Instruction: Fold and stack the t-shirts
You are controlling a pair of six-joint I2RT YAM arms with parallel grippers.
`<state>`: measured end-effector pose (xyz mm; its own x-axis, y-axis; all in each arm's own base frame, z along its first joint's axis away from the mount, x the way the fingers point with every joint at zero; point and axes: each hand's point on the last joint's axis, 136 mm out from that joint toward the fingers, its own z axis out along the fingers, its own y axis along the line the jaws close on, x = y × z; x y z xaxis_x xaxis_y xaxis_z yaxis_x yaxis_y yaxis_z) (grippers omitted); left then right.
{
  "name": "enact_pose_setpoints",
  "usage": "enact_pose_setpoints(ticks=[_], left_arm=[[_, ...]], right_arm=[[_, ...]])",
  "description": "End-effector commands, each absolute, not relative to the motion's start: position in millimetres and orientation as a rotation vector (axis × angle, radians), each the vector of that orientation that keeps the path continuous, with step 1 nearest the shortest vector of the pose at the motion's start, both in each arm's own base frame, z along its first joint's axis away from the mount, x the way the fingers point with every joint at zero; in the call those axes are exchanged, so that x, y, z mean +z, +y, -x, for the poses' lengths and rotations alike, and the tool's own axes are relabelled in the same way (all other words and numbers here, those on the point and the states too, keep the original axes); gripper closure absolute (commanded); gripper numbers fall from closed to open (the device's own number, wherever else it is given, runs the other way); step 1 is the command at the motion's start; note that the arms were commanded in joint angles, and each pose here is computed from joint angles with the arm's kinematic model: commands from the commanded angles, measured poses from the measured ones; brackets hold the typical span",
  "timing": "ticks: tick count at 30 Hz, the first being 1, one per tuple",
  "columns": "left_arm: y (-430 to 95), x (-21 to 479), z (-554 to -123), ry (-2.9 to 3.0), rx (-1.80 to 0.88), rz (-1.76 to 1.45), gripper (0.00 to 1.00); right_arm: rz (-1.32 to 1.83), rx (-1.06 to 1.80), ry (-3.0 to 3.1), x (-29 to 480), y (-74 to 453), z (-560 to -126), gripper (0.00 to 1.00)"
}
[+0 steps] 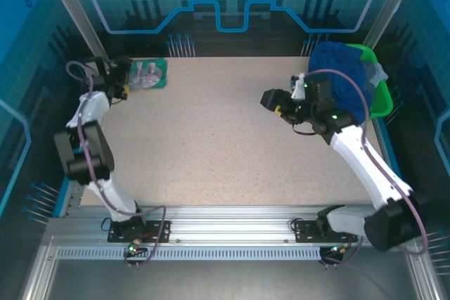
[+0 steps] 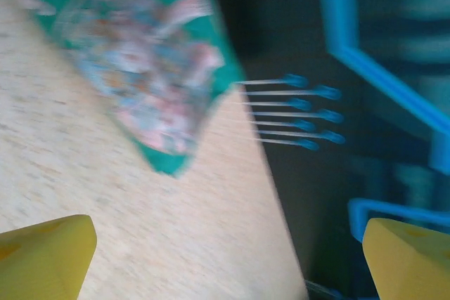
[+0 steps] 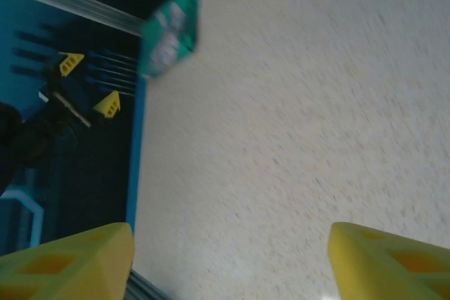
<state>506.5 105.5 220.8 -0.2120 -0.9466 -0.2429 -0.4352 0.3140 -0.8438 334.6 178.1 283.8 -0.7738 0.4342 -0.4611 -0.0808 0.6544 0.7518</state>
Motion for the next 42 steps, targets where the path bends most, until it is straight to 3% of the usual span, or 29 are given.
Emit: enact_pose_setpoints(ticks=[1,8,11,14,19,24,32,37,42], left_arm=[[62,272,-465,1.836,-0.734,1.061,0.01],[0,287,-383,1.810,-0.680,1.045,0.01],[5,295,-345,1.789,-0.385,0.988,0.01],[15,298,-316,1.773,0.031,0.841,0.01],[2,235,-314,1.920,0.307,0.378,0.01],[-2,169,-305,1.899,0.307,0.155,0.01],[29,119,-338,1.921,0.209,0.297,0.01],[32,118,-386,1.889,0.121,0.303,0.01],[22,104,-394,1.884,0.072,0.234,0.01]], right_arm=[[-0.264,1.011,2.090,316,163,-349,0.00],[-0.294,0.831,2.101,327,132,-330,0.00],[-0.327,0.653,2.130,322,107,-317,0.00],[-0.454,0.299,2.221,299,62,-305,0.00],[-0.223,-0.076,2.128,253,23,-316,0.00],[-0.088,-0.225,2.055,186,8,-318,0.00],[-0.021,-0.171,2.024,121,5,-340,0.00],[-0.052,-0.084,1.963,121,2,-370,0.00],[-0.012,-0.075,1.965,111,3,-391,0.00]])
